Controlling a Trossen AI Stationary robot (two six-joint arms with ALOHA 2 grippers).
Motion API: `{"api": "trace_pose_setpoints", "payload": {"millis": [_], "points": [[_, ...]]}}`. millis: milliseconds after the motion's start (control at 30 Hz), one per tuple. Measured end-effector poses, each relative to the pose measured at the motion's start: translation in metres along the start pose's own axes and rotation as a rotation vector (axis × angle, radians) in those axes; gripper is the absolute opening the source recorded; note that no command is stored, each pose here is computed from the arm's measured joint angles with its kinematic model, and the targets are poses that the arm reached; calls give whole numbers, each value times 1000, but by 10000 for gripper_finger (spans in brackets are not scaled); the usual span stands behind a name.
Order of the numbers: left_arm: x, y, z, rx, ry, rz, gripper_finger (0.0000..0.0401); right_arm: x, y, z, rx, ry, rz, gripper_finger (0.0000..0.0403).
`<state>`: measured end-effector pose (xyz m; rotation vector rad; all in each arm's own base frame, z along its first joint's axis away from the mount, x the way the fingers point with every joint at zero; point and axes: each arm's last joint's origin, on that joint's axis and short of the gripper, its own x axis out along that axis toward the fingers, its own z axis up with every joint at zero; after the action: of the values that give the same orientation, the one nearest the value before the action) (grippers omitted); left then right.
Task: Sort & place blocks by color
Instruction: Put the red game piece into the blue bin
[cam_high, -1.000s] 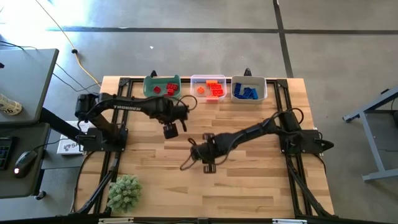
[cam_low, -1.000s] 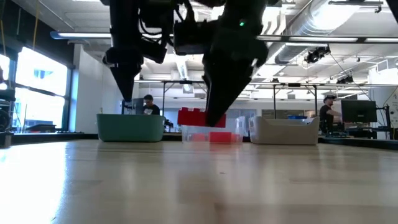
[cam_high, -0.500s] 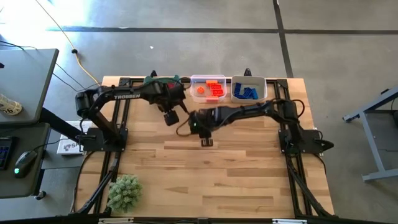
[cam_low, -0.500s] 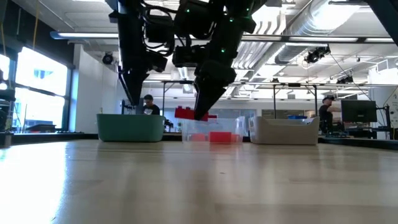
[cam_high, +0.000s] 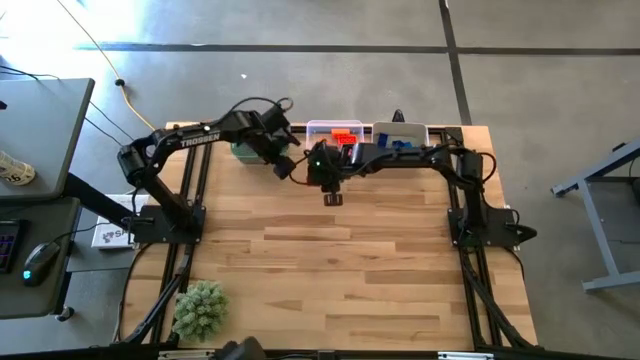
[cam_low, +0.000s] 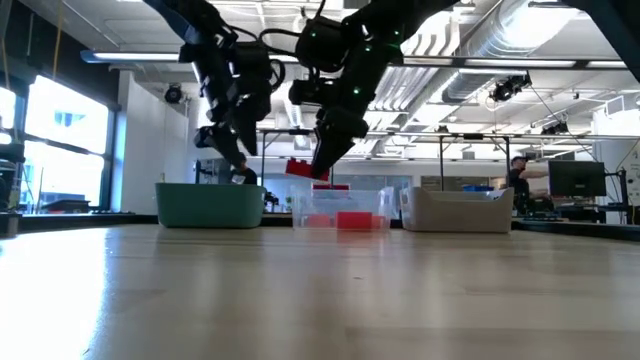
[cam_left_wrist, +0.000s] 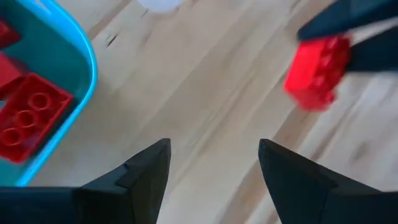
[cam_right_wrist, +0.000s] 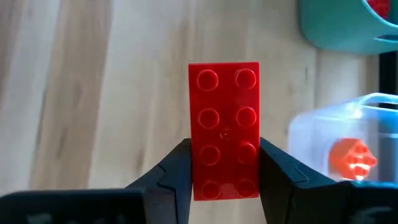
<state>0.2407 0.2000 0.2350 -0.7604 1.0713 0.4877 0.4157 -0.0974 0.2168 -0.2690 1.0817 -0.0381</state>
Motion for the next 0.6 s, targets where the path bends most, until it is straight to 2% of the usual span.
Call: {"api": "trace_pose_setpoints", "payload": {"millis": [267,400,600], "points": [[-9,19,15,-237,-92,-199,234,-14,-27,10,-62,-52,-110,114],[-12,20,22,-272,-139,-290,234,-23,-41,14,-51,-78,-139,114],[-15,18,31,-288,-212,-337,234,-32,-59,15,-26,-103,-178,114]]}}
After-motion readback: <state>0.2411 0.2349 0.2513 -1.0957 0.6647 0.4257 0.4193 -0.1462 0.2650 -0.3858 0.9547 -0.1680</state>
